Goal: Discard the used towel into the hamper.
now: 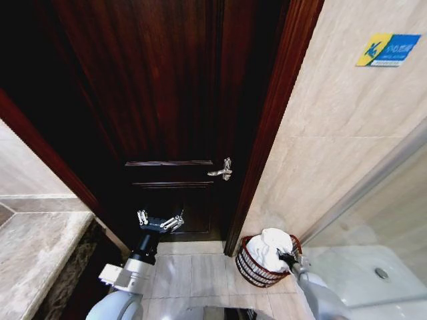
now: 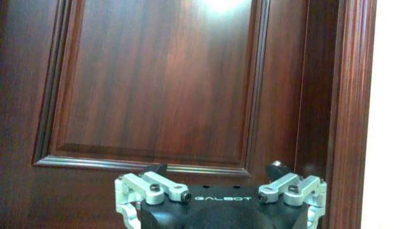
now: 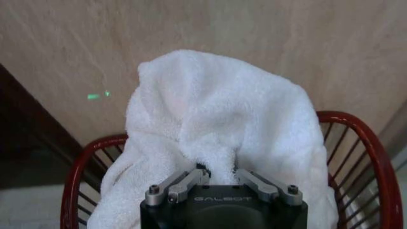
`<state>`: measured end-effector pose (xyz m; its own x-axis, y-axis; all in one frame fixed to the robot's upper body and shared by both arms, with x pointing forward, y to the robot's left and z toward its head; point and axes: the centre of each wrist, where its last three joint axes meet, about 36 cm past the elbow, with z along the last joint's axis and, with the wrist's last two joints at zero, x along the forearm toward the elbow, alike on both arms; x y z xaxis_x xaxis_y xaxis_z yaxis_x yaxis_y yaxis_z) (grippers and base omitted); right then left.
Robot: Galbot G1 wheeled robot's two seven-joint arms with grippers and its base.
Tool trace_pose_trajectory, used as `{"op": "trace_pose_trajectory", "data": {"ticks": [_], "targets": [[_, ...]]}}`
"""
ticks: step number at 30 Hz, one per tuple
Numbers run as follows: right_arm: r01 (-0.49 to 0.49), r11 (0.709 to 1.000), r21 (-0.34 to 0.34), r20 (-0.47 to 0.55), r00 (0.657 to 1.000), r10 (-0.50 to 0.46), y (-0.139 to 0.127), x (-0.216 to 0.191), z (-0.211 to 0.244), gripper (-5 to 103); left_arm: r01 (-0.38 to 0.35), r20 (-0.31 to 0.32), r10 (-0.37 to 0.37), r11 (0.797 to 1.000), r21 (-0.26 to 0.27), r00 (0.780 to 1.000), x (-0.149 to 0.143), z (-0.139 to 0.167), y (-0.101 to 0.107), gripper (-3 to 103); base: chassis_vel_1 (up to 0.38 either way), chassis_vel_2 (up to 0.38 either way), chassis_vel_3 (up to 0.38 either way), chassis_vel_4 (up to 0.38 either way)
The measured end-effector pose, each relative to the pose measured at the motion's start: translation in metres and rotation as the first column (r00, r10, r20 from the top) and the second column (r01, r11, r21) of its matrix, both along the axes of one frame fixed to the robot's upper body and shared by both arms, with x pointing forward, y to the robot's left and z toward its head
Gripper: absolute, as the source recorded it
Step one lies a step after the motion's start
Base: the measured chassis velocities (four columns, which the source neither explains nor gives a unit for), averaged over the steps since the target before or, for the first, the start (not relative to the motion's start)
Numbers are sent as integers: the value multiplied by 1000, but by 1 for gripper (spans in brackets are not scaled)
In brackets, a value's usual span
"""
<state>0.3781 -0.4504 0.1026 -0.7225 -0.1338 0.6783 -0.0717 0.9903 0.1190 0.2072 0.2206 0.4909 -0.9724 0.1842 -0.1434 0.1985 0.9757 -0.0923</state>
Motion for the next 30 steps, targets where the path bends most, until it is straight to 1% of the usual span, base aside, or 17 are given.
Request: {"op": "trace_pose_trajectory", "data": {"ticks": [1,3,5,6,9,10,14,20,30], "targets": [[0,1000,0,0,1000,0,0,0,0,10,0,0,0,1000,0,1000,0,0,0,100,0,0,0,0],[-32,999,-27,-28,999,32,3,12,1,10,0,0,0,1000,0,1000,0,0,0,100,0,0,0,0],[-47,998,-46,-61,997,44,8,24,3,10,0,0,0,1000,0,1000,0,0,0,100,0,0,0,0],[-47,998,-46,-61,997,44,8,24,3,10,0,0,0,1000,0,1000,0,0,0,100,0,0,0,0],[-57,996,-68,-130,990,48,15,36,3,10,0,0,0,1000,0,1000,0,0,0,100,0,0,0,0],[-57,996,-68,-130,990,48,15,36,3,10,0,0,0,1000,0,1000,0,0,0,100,0,0,0,0],[-49,994,-97,-205,978,29,17,36,1,10,0,0,0,1000,0,1000,0,0,0,100,0,0,0,0],[-44,993,-105,-221,975,20,16,31,-1,10,0,0,0,1000,0,1000,0,0,0,100,0,0,0,0],[-41,994,-97,-202,979,21,21,36,1,10,0,0,0,1000,0,1000,0,0,0,100,0,0,0,0]]}}
